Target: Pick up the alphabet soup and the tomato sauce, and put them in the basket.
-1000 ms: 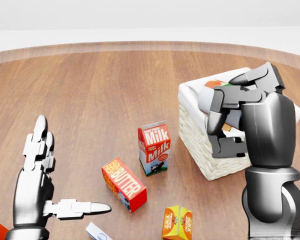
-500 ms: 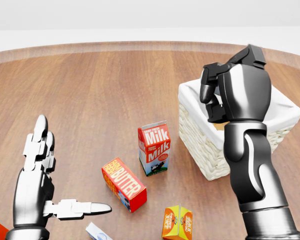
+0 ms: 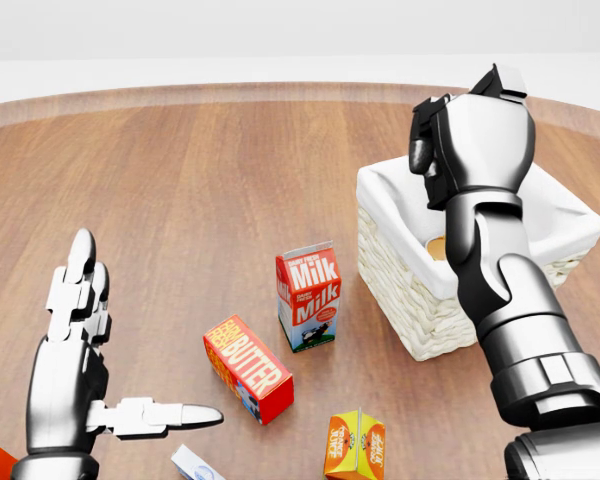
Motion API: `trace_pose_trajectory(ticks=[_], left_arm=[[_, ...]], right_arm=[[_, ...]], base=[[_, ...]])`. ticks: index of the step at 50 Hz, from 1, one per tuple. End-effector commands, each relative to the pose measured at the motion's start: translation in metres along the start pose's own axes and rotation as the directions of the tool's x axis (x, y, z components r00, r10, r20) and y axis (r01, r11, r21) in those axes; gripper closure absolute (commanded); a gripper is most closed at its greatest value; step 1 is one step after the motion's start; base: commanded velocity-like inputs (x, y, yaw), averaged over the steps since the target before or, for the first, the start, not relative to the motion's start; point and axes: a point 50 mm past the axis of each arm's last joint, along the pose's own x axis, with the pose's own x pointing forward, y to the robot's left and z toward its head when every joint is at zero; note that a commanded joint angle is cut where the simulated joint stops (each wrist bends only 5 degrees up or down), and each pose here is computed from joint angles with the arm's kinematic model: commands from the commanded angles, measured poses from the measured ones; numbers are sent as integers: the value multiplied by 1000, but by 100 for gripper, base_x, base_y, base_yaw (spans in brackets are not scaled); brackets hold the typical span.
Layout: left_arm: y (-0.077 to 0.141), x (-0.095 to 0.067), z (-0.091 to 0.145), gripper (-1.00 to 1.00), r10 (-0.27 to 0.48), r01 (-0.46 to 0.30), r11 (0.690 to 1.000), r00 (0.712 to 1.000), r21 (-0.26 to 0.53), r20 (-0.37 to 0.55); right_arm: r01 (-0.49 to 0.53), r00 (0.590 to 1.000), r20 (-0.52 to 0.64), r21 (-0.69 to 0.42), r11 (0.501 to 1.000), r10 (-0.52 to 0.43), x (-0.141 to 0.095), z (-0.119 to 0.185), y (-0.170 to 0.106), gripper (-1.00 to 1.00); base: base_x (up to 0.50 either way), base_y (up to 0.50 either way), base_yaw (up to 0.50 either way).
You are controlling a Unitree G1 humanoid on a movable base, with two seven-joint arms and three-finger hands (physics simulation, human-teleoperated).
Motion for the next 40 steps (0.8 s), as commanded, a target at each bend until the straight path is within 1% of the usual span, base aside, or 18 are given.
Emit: trace_pose_trajectory(ticks=[1,6,11,14,18,30,40], left_arm=[[1,0,-1,-100,5,-5,1000,1000,-6,-4],[1,0,-1,-100,5,-5,1000,1000,-6,-3],[1,0,-2,-100,4,-4,1000,1000,-6,-8],[1,0,-1,-100,4,-4,1000,1000,-7,-4],[1,0,-1,-100,3,-3,1000,1000,-8,-3],[1,0,-1,-100,5,-5,1000,1000,-8,-6],[2,0,-1,-100,6,-6,1000,1000,-8,-3]], right_arm=[[-120,992,-43,-72,990,117,9,-6,12,100],[-166,985,-60,-101,981,160,7,-10,18,100],[-187,981,-83,-120,975,178,6,-11,21,100],[-205,976,-107,-158,966,190,5,-15,22,100],[-207,976,-108,-186,960,190,6,-13,22,100],[-191,980,-99,-224,956,172,12,-13,16,100],[-217,975,-104,-239,946,198,6,-16,22,100]], base=[[0,0,0],[0,0,0],[0,0,0],[0,0,0],[0,0,0],[0,0,0],[0,0,0]])
